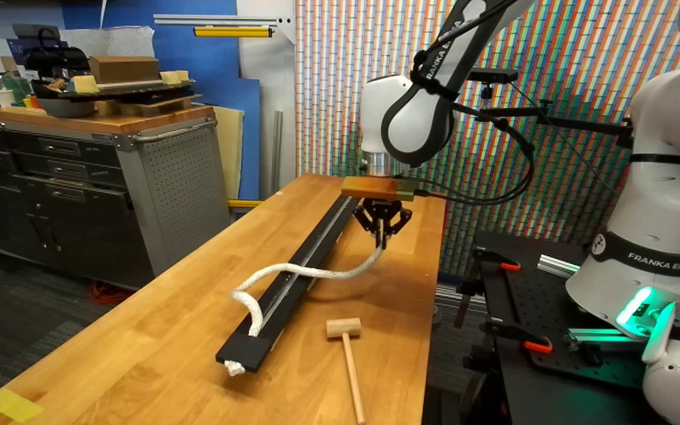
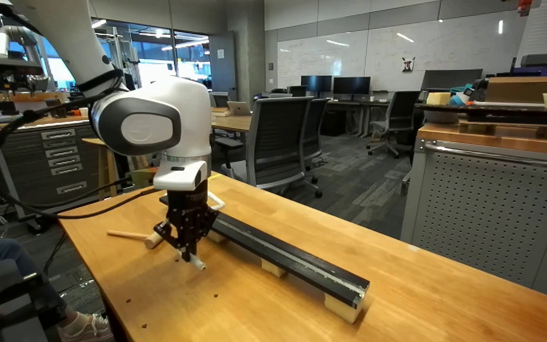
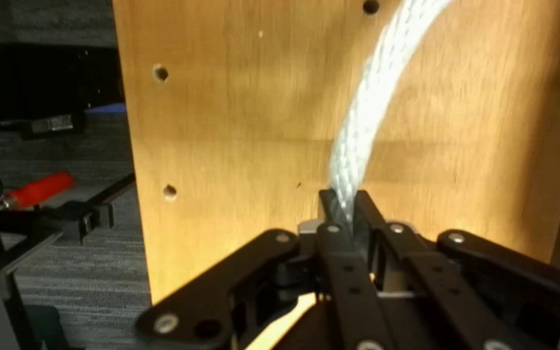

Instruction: Place the white rope across the black thing

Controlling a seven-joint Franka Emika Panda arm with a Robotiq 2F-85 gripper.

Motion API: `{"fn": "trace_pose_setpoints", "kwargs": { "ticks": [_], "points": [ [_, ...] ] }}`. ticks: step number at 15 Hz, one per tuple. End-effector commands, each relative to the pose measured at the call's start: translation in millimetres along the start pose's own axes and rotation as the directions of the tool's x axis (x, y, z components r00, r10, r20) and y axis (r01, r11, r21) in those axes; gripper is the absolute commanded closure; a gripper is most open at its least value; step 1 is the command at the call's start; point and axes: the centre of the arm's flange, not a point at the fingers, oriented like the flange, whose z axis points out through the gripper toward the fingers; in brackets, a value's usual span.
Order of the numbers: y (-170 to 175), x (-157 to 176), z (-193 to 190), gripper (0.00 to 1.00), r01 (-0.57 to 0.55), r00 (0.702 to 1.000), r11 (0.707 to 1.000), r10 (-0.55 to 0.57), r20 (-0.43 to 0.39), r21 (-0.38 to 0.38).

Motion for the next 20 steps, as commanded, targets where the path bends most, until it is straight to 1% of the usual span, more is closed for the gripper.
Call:
{"fn": "trace_pose_setpoints", "kwargs": {
  "ticks": [1, 4, 7, 12, 16, 20],
  "points": [
    [21.9, 18.8, -50.7, 0.97, 0.039, 0.993, 0.998, -0.033, -0.117, 0.055],
    [17.2, 37.7, -72.9, 0.97, 0.077, 0.98, 0.993, -0.059, -0.191, 0.09],
    [13.4, 52.4, -95.1, 0.97, 0.084, 0.971, 0.989, -0.053, -0.235, 0.125],
    [4.2, 88.9, -124.3, 0.97, 0.051, 0.965, 0.982, -0.002, -0.261, 0.183],
    [-10.6, 124.7, -135.8, 0.97, 0.01, 0.962, 0.975, 0.052, -0.268, 0.222],
    [-23.4, 154.2, -144.9, 0.97, -0.026, 0.955, 0.971, 0.095, -0.282, 0.238]
  ]
}}
